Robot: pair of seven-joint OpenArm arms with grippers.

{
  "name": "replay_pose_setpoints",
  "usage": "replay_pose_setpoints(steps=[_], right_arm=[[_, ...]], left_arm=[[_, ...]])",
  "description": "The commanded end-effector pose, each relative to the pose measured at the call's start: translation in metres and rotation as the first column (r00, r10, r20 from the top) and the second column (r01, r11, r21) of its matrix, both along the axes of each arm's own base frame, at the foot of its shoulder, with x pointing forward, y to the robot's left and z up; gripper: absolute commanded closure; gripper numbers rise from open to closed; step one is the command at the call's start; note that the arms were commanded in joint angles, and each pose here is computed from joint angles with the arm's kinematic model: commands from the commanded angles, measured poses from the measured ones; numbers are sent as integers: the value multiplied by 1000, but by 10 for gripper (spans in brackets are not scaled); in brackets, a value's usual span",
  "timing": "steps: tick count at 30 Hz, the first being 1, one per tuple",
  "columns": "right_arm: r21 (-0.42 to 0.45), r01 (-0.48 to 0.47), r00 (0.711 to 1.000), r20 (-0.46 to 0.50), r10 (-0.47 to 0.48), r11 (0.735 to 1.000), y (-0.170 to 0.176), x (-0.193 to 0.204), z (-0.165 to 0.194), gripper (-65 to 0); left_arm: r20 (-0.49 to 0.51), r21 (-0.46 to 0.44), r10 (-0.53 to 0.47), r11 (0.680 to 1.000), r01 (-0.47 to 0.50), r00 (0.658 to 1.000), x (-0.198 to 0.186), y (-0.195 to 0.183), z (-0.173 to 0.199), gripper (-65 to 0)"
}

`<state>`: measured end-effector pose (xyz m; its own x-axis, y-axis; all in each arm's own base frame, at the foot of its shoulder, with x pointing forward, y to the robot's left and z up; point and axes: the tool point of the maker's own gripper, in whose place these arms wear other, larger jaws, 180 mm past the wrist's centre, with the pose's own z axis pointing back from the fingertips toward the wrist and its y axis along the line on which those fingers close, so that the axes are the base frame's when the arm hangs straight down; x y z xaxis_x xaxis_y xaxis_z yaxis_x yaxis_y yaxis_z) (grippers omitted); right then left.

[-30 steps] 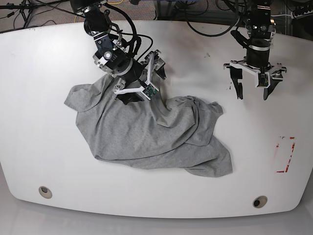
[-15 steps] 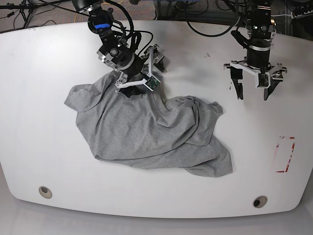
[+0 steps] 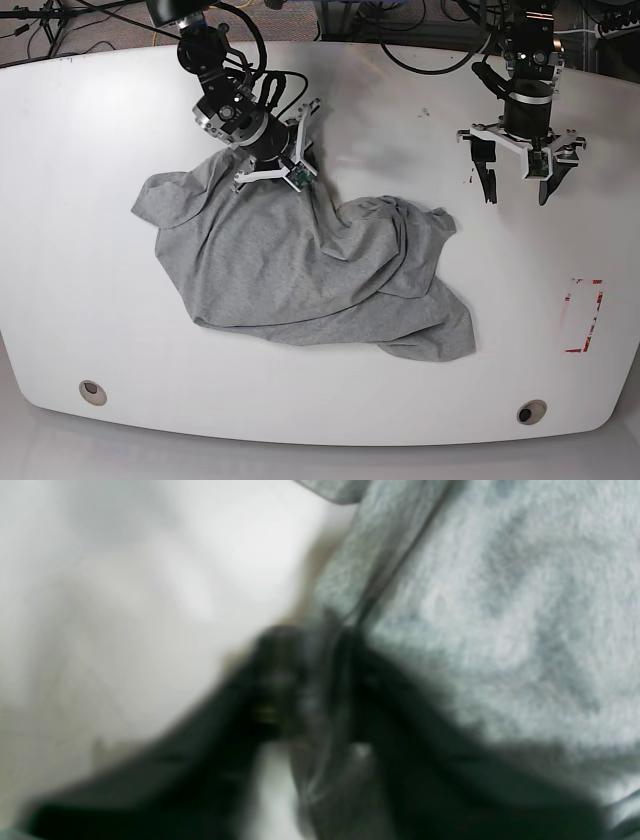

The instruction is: Fold the T-shirt properly

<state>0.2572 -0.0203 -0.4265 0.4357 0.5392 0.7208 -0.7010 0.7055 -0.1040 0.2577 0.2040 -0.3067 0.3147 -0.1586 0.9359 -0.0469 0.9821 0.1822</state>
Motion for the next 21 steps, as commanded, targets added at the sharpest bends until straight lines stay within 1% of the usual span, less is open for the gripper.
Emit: replay_pose_setpoints(steps=[1, 3, 5, 7, 13, 18, 21], right_arm=[[-44, 9, 1000, -15, -10, 999, -9, 1, -8, 0], [-42, 9, 1000, -3, -9, 999, -8, 3, -4, -13], [-35, 7, 1000, 14, -7, 999, -6, 3, 3, -10], [-22, 3, 998, 59, -2, 1000, -2, 9, 21, 0], [-22, -1, 989, 148, 4, 1000, 2, 13, 63, 0], [-7, -4, 964, 267, 6, 1000, 6, 31, 110, 0], [-1, -8, 947, 322, 8, 1000, 8, 43, 130, 0]], left_arm=[[42, 13, -4, 1000, 4, 999, 3, 1, 12, -447], [42, 13, -4, 1000, 4, 999, 3, 1, 12, -447], [43, 13, -4, 1000, 4, 999, 3, 1, 12, -447], [43, 13, -4, 1000, 4, 999, 3, 1, 12, -447], [43, 13, -4, 1000, 3, 999, 4, 1, 12, -447], [74, 12, -10, 1000, 9, 997, 13, 0, 20, -447], [72, 11, -30, 1000, 29, 997, 14, -4, 20, -447]])
